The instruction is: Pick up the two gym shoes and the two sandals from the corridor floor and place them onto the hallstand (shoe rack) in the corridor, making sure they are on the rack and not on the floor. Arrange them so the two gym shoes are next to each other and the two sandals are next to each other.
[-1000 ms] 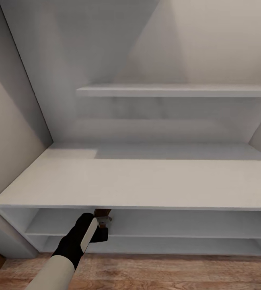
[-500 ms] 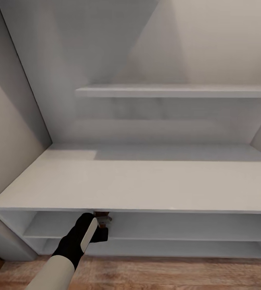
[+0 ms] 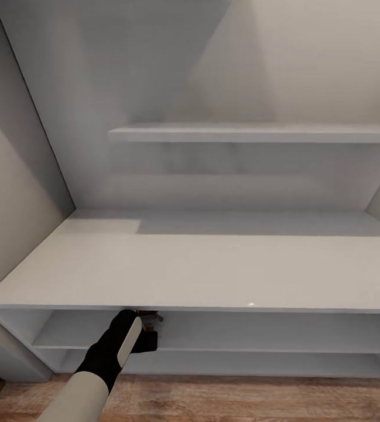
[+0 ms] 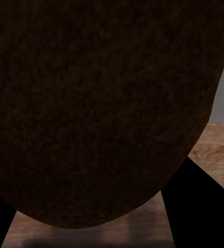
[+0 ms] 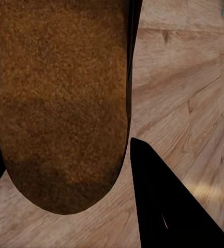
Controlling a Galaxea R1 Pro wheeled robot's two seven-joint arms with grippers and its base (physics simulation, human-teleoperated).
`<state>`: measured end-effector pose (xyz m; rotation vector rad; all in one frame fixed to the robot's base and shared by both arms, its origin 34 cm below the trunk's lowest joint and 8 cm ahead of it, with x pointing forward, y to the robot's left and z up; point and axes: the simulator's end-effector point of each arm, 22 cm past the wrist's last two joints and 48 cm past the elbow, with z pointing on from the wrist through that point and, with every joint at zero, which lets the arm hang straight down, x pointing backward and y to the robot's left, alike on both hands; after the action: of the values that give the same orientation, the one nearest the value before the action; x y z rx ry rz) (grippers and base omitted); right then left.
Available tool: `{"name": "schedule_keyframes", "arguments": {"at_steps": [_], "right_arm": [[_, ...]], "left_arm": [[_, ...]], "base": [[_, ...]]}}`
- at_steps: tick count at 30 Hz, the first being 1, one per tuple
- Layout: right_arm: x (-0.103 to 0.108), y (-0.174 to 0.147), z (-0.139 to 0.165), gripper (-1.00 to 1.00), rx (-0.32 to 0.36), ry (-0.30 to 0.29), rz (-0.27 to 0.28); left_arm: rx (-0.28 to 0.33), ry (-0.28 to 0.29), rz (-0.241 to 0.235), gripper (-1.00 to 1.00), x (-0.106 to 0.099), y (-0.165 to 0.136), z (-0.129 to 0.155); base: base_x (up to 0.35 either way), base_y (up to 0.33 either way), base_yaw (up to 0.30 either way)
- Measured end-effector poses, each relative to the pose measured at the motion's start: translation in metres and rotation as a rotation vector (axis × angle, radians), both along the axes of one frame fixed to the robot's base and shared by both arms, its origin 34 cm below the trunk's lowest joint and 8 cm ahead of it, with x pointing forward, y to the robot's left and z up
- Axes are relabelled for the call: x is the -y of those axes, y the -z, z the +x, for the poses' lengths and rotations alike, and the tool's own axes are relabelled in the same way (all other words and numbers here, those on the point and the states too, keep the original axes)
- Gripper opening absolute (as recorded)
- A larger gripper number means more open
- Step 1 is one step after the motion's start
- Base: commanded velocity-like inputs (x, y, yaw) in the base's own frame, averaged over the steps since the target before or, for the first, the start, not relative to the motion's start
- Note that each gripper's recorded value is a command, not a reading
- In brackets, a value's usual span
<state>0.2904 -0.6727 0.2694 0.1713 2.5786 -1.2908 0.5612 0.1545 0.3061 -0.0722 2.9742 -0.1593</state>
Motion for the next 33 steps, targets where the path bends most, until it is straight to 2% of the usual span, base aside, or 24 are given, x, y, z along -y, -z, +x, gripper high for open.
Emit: {"name": "schedule_keyframes", "arguments": {"at_steps": [16,33], "right_arm": [[-0.0001,0.0003,-0.0003,-1.0,-0.001,0.0,0.001],[-0.0002,0.0004,-0.0006,-1.0,-0.001,0.0,0.001]], "left_arm": [[0.0,0.002,0.003,1.0,-0.0006,0.0004,-0.0002],[0.0,0.002,0.003,1.0,-0.0006,0.0003,-0.0001]], "base": [[-0.026,0.0,0.0],[-0.302,0.0,0.0]]}}
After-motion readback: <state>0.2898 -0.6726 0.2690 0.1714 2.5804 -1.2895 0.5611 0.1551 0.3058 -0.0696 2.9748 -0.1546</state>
